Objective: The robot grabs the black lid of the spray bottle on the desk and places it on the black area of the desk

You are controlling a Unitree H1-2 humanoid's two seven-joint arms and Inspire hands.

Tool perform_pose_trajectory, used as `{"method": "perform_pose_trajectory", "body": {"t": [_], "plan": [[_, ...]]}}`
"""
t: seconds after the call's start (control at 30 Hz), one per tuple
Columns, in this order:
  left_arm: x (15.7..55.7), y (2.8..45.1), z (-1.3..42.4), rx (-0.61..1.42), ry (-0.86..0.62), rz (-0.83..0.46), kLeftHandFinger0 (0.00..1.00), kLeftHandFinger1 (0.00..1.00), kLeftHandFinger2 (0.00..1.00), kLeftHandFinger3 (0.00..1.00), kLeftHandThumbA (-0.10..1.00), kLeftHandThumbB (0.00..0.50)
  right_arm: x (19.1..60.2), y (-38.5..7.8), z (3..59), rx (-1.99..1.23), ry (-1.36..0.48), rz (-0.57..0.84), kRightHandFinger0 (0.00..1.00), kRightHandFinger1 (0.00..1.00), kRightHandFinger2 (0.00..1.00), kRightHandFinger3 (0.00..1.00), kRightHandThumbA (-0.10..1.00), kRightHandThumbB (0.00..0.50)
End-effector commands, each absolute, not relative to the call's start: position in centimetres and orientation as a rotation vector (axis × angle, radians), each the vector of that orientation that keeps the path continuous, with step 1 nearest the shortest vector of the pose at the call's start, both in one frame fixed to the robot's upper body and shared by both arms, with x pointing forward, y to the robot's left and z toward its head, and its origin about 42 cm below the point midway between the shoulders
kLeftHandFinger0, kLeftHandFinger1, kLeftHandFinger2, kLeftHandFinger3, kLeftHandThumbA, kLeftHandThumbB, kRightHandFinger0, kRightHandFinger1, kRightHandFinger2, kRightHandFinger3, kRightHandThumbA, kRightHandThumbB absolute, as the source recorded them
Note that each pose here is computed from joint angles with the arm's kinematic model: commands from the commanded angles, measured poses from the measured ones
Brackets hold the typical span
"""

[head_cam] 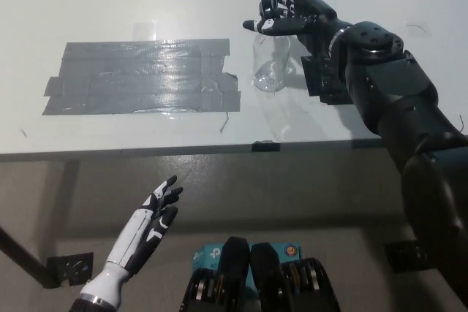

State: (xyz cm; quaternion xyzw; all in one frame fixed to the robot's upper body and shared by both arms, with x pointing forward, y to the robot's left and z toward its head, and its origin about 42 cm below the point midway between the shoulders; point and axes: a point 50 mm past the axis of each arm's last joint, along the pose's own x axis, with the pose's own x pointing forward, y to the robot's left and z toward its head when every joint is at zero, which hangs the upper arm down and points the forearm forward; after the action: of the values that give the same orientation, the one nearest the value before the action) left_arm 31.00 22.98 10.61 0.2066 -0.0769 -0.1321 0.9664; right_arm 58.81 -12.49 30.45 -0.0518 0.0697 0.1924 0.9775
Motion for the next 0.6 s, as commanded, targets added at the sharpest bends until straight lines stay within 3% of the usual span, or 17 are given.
{"method": "perform_pose_trajectory", "body": {"t": [0.0,0.1,0.13,0.17,0.2,0.23,0.27,0.3,0.33,0.37,0.47,0.57], "plan": [[31.5,23.0,11.6,0.443,-0.221,-0.289,0.89,0.91,0.91,1.00,1.00,0.000,59.5,-12.1,34.7,-0.105,0.058,0.389,1.00,1.00,1.00,1.00,0.80,0.500],[31.4,22.9,11.8,0.447,-0.226,-0.295,0.90,0.91,0.91,1.00,1.00,0.000,59.5,-11.9,34.9,-0.110,0.053,0.383,1.00,1.00,1.00,1.00,0.77,0.500],[31.4,22.9,11.8,0.447,-0.229,-0.302,0.90,0.91,0.91,1.00,1.00,0.000,59.6,-11.6,35.1,-0.146,0.039,0.314,1.00,1.00,1.00,1.00,0.74,0.493],[31.4,22.9,11.8,0.447,-0.230,-0.304,0.90,0.91,0.91,1.00,1.00,0.000,59.6,-11.5,35.2,-0.144,0.034,0.277,0.82,0.78,1.00,1.00,0.59,0.473],[31.5,22.9,11.9,0.447,-0.232,-0.305,0.90,0.91,0.91,1.00,1.00,0.000,59.7,-11.4,35.4,-0.138,0.031,0.231,0.61,0.65,0.92,1.00,0.56,0.463],[31.5,22.9,11.9,0.450,-0.231,-0.307,0.90,0.91,0.91,1.00,1.00,0.000,59.6,-10.8,35.7,-0.144,-0.015,0.179,0.02,0.06,0.24,0.37,0.23,0.369],[31.7,22.9,12.0,0.455,-0.236,-0.309,0.89,0.91,0.91,1.00,1.00,0.000,59.6,-10.6,36.1,-0.195,-0.052,0.169,0.00,0.01,0.21,0.19,0.05,0.283],[31.7,22.8,12.0,0.456,-0.238,-0.309,0.89,0.91,0.91,1.00,1.00,0.000,59.5,-10.3,36.3,-0.176,-0.066,0.174,0.00,0.04,0.30,0.20,-0.07,0.237],[31.7,22.7,12.0,0.452,-0.236,-0.311,0.89,0.91,0.91,1.00,1.00,0.000,59.5,-10.0,36.5,-0.163,-0.073,0.171,0.00,0.09,0.36,0.23,-0.08,0.230],[31.8,22.7,12.0,0.452,-0.236,-0.311,0.89,0.90,0.91,1.00,1.00,0.001,59.4,-9.5,36.8,-0.158,-0.086,0.168,0.00,0.18,0.48,0.34,-0.05,0.228],[32.1,22.5,12.0,0.453,-0.245,-0.319,0.89,0.90,0.91,1.00,1.00,0.003,59.3,-8.8,37.2,-0.165,-0.115,0.162,0.07,0.39,0.66,0.51,0.00,0.241],[32.2,22.4,12.3,0.470,-0.248,-0.324,0.87,0.89,0.90,1.00,1.00,0.008,59.2,-8.5,37.6,-0.160,-0.126,0.155,0.06,0.42,0.70,0.57,0.01,0.226]]}}
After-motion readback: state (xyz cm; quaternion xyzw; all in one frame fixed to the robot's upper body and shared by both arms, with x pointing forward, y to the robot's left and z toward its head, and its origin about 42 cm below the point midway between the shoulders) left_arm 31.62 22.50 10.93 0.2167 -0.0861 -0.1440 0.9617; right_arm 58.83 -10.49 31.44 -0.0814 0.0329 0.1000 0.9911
